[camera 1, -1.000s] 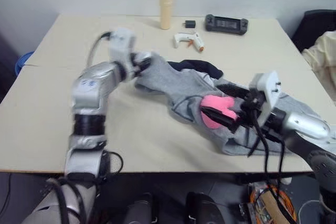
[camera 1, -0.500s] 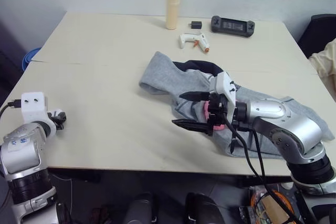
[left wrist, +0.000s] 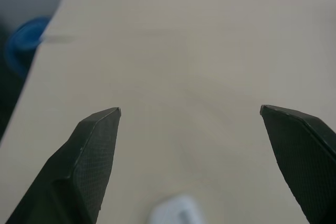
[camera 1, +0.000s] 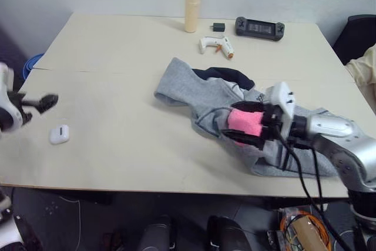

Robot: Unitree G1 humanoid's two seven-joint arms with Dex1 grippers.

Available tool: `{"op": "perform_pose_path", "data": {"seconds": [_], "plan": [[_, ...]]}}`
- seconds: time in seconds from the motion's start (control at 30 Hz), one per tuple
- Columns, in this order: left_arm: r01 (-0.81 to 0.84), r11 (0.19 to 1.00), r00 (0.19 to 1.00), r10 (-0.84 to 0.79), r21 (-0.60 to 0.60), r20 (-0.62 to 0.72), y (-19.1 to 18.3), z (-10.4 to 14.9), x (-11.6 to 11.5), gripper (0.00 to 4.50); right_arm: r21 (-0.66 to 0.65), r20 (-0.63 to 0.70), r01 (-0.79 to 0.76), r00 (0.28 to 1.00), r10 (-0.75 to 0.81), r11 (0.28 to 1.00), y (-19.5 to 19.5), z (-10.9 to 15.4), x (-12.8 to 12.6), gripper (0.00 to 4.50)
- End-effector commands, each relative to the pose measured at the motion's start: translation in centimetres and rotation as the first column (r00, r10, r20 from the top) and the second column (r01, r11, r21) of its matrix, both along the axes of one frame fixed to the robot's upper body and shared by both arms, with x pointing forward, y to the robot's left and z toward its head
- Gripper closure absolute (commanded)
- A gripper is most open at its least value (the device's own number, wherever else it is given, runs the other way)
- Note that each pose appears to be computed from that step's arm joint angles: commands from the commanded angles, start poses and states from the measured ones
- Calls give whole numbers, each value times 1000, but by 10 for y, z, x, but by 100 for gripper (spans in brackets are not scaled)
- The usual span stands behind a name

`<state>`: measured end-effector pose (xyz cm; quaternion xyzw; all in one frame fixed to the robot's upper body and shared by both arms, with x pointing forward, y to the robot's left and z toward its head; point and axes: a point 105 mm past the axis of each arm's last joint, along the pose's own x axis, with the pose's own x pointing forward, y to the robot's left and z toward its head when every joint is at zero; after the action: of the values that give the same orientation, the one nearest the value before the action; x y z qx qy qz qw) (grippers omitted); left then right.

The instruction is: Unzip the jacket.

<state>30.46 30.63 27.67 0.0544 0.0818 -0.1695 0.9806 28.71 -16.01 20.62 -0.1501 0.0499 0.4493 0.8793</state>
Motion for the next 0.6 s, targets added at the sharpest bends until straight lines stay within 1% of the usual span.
{"op": "perform_pose_path", "data": {"seconds": [0.03,0.07,0.1,0.17,0.23,0.27,0.33,0.4,0.43,0.5,0.6], "plan": [[466,880,884,-468,92,-4,-74,10,-20,2,-41,60,89,994,-86,995,-19,8,-6,0],[533,839,845,-534,110,-24,-85,6,-23,2,-53,59,106,993,-103,993,-22,5,-7,0],[619,775,785,-616,129,-61,-102,-3,-27,2,-66,58,132,990,-129,989,-24,0,-5,0],[786,597,617,-773,160,-146,-141,-25,-39,2,-60,43,175,984,-173,983,-24,-10,-2,0],[874,455,483,-854,170,-196,-166,-39,-47,2,-29,27,184,983,-183,983,-18,-16,-1,0],[897,408,438,-875,173,-207,-174,-44,-48,2,-14,21,179,984,-179,984,-14,-18,0,0],[909,356,400,-891,215,-217,-188,-53,-40,2,-4,17,172,985,-172,985,-6,-22,1,0],[904,327,390,-894,274,-220,-196,-60,-29,2,-18,15,172,985,-172,985,-3,-26,1,0],[897,318,392,-894,307,-219,-200,-63,-23,2,-47,20,174,985,-173,984,-4,-29,0,0],[872,299,402,-889,387,-219,-207,-70,-11,2,-112,37,187,982,-184,976,-14,-32,-4,0],[848,250,388,-894,468,-225,-214,-78,0,2,-194,59,214,977,-206,957,-38,-29,-12,0]]}}
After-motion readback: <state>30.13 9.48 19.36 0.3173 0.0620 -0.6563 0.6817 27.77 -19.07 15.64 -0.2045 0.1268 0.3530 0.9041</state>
